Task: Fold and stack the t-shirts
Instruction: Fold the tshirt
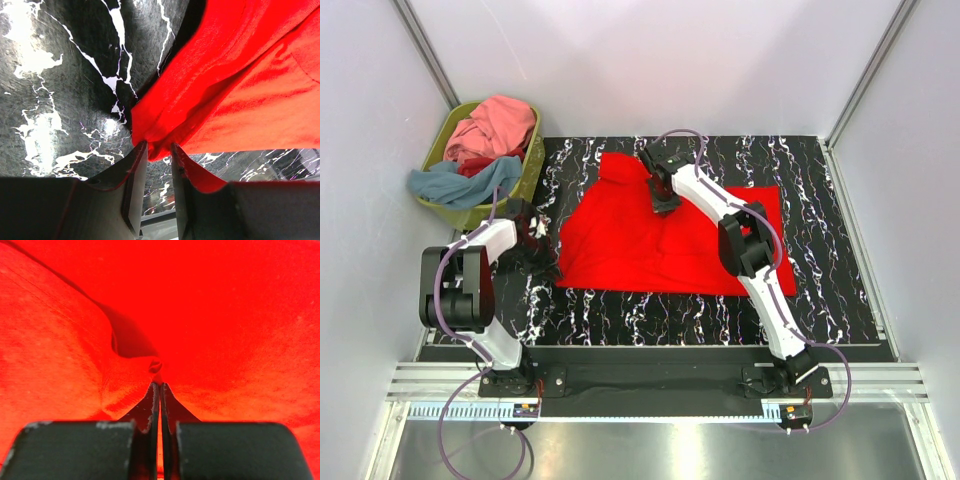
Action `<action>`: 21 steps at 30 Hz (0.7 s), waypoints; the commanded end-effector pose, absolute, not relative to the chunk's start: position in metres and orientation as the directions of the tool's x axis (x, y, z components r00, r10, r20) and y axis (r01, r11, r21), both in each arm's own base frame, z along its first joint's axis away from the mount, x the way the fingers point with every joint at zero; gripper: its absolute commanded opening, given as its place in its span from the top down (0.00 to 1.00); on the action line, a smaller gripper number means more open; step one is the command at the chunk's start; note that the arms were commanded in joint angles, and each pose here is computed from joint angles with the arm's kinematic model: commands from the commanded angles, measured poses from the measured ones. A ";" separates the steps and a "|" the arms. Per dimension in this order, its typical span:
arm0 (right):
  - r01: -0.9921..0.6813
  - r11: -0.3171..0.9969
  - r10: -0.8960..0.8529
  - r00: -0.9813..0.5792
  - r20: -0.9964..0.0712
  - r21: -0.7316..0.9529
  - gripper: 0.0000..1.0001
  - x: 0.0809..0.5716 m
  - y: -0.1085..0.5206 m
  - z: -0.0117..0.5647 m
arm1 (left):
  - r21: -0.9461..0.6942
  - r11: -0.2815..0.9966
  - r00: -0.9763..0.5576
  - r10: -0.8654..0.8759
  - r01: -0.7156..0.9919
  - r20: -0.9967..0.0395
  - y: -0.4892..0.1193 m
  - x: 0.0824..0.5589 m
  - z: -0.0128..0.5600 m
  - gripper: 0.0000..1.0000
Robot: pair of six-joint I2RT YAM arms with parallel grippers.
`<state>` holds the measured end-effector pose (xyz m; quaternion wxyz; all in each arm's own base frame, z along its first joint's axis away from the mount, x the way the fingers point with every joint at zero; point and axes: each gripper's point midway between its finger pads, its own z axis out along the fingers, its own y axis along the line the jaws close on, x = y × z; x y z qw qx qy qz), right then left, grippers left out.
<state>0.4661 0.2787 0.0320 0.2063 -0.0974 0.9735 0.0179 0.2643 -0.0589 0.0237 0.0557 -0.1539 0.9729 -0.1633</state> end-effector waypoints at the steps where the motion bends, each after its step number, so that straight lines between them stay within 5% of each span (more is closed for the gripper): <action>1: -0.158 0.987 -0.143 -0.870 -0.472 -0.008 1.00 0.474 0.268 0.070 | -0.322 0.900 -0.942 -0.329 -0.293 -0.062 -0.054 0.267 0.021 0.70; 15: -0.027 0.999 -0.039 -0.876 -0.481 -0.031 0.98 0.471 0.235 0.072 | -0.311 0.901 -0.942 -0.333 -0.302 -0.050 -0.053 0.266 0.017 0.70; 19: -0.035 0.999 -0.041 -0.882 -0.469 -0.022 0.70 0.471 0.235 0.068 | -0.307 0.903 -0.938 -0.338 -0.302 -0.071 -0.051 0.271 0.023 0.71; 21: -0.034 0.999 -0.045 -0.887 -0.460 -0.031 0.65 0.469 0.228 0.068 | -0.307 0.904 -0.933 -0.343 -0.296 -0.110 -0.049 0.276 0.036 0.71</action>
